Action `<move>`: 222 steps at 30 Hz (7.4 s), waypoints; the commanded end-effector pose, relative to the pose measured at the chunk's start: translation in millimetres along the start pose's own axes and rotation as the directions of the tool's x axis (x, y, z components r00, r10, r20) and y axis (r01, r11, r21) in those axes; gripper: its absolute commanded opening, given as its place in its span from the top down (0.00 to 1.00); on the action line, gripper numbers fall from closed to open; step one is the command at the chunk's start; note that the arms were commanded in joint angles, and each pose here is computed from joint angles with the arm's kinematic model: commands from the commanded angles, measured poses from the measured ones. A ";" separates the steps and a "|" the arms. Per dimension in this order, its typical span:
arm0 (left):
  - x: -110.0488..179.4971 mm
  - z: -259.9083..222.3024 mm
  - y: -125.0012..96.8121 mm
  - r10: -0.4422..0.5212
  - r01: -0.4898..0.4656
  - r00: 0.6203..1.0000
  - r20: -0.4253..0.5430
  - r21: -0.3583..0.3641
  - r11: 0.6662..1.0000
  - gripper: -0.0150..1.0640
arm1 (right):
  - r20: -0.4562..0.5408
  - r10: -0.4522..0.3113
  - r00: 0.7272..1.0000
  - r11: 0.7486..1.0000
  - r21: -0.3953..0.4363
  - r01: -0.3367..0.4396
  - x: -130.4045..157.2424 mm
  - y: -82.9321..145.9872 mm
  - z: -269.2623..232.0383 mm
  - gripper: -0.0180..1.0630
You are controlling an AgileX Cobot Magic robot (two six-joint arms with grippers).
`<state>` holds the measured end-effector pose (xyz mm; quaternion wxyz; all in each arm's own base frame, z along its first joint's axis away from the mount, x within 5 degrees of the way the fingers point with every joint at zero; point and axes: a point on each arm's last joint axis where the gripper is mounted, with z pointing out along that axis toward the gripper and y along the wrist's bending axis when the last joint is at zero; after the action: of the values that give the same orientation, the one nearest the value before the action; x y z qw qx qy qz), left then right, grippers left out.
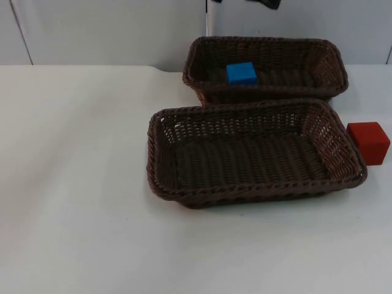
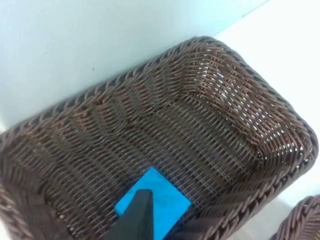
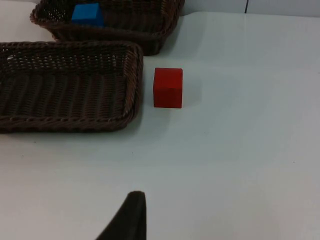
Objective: Pick up one cube with the left hand and place it into the upper basket. Pick up one cube with the right hand and place it into the lower basket.
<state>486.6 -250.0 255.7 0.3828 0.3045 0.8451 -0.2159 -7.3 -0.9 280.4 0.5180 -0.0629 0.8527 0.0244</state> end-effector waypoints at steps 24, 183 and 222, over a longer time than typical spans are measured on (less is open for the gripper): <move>-9.5 -44.6 -8.0 -0.006 -0.001 0.991 -0.133 -0.058 0.998 0.01 | 0.004 0.002 1.000 1.000 0.004 -0.002 0.3 0.0 0.0 0.01; 216.8 -318.4 -100.0 -0.235 0.261 0.963 0.129 -0.252 0.932 0.01 | -0.275 0.084 0.958 0.996 0.029 -0.079 -91.4 -3.8 80.4 0.01; 216.9 -318.4 -99.9 -0.234 0.260 0.964 0.128 -0.253 0.932 0.01 | -0.621 0.000 0.784 0.998 -0.051 -0.040 -119.4 -0.2 371.6 0.01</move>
<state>143.1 -56.6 296.2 0.4307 0.1328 0.8781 -0.1606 369.5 49.9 217.6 0.1976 -0.0693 0.9771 0.0382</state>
